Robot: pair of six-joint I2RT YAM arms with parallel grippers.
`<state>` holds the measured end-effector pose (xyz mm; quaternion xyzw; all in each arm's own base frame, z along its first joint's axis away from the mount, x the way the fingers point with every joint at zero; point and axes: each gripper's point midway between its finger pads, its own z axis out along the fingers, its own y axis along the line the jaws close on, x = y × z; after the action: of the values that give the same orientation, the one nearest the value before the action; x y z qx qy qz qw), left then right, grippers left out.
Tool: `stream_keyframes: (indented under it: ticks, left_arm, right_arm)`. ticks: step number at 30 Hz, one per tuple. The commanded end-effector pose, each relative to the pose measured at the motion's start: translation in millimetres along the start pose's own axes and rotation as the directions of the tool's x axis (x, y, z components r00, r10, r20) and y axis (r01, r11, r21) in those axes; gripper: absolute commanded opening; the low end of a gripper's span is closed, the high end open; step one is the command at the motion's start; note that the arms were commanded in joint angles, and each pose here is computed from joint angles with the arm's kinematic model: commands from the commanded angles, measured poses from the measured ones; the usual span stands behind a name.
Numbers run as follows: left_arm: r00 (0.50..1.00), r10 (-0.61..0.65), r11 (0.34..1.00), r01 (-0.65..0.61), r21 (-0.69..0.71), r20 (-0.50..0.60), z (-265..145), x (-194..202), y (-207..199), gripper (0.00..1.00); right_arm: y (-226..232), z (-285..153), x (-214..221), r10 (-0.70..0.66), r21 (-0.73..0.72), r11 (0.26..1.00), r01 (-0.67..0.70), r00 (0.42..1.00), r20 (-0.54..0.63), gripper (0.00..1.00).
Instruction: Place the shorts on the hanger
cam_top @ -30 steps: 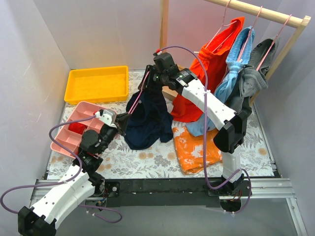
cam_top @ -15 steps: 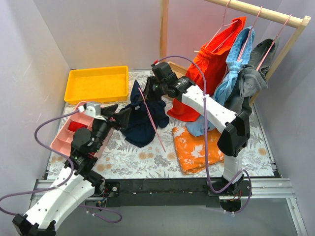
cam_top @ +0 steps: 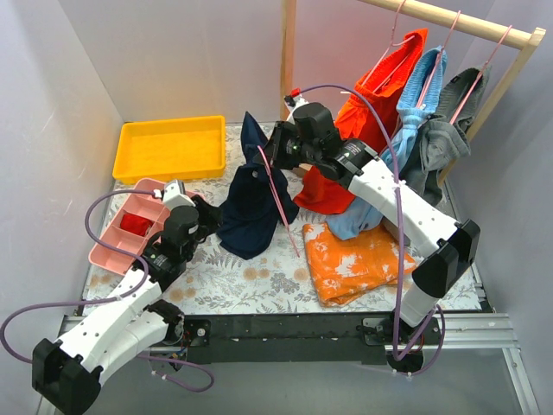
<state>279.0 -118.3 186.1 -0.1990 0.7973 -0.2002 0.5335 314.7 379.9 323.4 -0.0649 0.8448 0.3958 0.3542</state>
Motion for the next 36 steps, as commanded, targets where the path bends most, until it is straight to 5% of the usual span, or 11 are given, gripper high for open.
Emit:
stream_keyframes:
  ticks: [1, 11, 17, 26, 30, 31, 32, 36]
  left_arm:
    - [0.999, -0.038, 0.999, 0.037, 0.017, 0.035, 4.4, -5.5, -4.9, 0.34]
    - [0.999, -0.017, 0.996, 0.021, 0.082, -0.048, 18.4, 24.0, -12.0, 0.35]
    - [0.999, -0.007, 0.995, 0.012, 0.098, -0.052, 29.7, 33.5, -12.6, 0.50]
    - [0.999, 0.010, 0.997, -0.006, 0.079, -0.042, 54.6, 39.4, -14.9, 0.50]
    - [1.000, 0.003, 0.995, -0.003, 0.104, 0.000, 57.5, 31.5, -21.0, 0.34]
    - [1.000, 0.002, 0.994, -0.002, 0.106, 0.000, 57.2, 29.9, -22.8, 0.16]
    - [1.000, 0.006, 0.993, -0.004, 0.119, -0.013, 56.1, 31.3, -25.5, 0.10]
    - [0.992, 0.038, 0.987, -0.018, 0.162, -0.120, 39.8, 46.9, -29.2, 0.00]
  right_arm:
    - [41.0, -26.3, -48.6, -0.020, -0.119, 0.992, 0.042, 0.984, 0.179, 0.01]
    - [49.4, -31.2, -58.5, 0.055, -0.151, 0.988, -0.022, 0.975, 0.214, 0.01]
    - [52.2, -31.5, -59.6, 0.085, -0.170, 0.984, -0.048, 0.971, 0.222, 0.01]
    - [61.2, -38.6, -63.0, 0.151, -0.211, 0.972, -0.100, 0.959, 0.239, 0.01]
    - [63.5, -38.5, -66.9, 0.179, -0.206, 0.971, -0.124, 0.946, 0.271, 0.01]
    - [64.1, -38.2, -67.4, 0.185, -0.206, 0.970, -0.130, 0.943, 0.276, 0.01]
    - [65.2, -39.8, -72.6, 0.201, -0.209, 0.968, -0.142, 0.934, 0.297, 0.01]
    - [69.1, -40.1, -82.8, 0.229, -0.209, 0.964, -0.163, 0.908, 0.351, 0.01]
